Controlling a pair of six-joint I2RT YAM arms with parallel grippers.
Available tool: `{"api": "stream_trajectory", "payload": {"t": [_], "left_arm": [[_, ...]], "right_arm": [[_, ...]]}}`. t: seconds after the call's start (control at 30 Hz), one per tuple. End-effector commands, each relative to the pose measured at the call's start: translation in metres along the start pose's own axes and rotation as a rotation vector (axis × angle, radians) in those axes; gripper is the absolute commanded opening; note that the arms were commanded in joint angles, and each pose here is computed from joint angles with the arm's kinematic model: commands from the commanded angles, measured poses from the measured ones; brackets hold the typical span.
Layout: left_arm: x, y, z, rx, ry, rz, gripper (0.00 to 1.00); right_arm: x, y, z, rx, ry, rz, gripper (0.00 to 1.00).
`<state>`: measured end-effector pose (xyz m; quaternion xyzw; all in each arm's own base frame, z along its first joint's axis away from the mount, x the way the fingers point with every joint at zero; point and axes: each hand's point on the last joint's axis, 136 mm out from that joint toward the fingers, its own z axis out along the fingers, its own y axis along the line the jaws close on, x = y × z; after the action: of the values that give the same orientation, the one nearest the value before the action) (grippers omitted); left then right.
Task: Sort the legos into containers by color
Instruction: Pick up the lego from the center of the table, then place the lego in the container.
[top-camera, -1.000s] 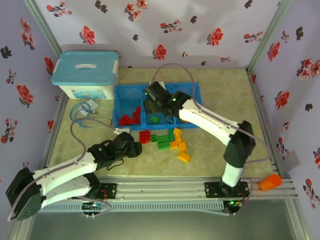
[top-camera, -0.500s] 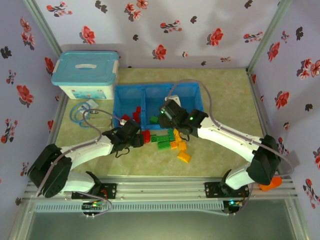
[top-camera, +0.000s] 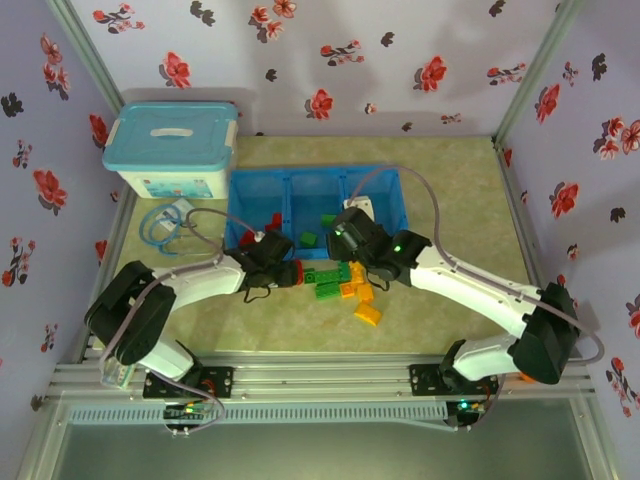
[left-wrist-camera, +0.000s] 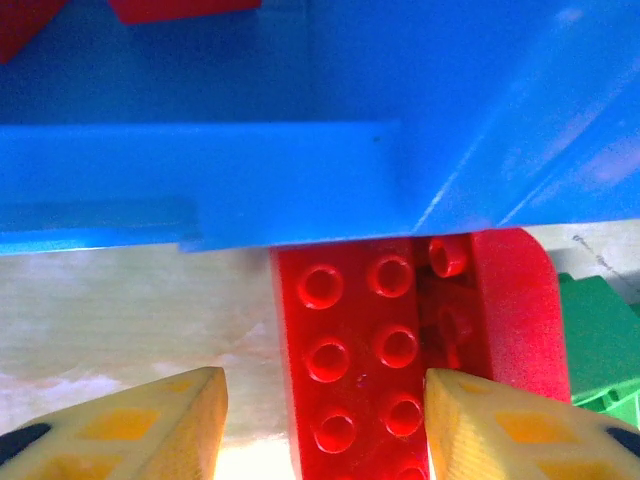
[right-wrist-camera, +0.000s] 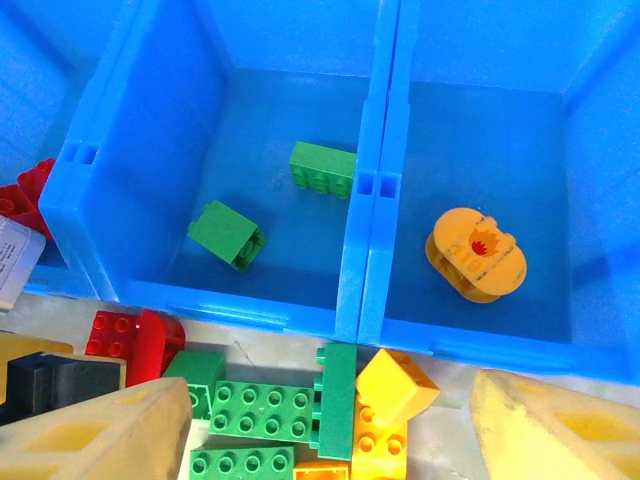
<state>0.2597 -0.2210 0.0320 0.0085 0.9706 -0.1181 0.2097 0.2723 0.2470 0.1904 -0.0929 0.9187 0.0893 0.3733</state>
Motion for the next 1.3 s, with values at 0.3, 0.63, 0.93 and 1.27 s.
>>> {"api": "stream_trajectory", "payload": {"t": [0.3, 0.63, 0.93, 1.27], "left_arm": [[0.027, 0.043, -0.008, -0.120, 0.016, -0.043, 0.42], [0.015, 0.043, -0.059, -0.097, -0.086, -0.040, 0.16], [-0.063, 0.015, -0.121, -0.059, -0.276, 0.028, 0.16], [-0.126, 0.024, -0.081, -0.094, -0.235, 0.005, 0.17]], "right_arm": [[0.001, -0.013, -0.004, 0.015, -0.042, 0.067, 0.73], [0.001, -0.006, -0.002, -0.017, -0.044, 0.088, 0.69], [0.015, -0.011, -0.003, -0.029, -0.030, 0.123, 0.68], [0.039, -0.008, -0.009, -0.055, 0.015, 0.108, 0.69]]}}
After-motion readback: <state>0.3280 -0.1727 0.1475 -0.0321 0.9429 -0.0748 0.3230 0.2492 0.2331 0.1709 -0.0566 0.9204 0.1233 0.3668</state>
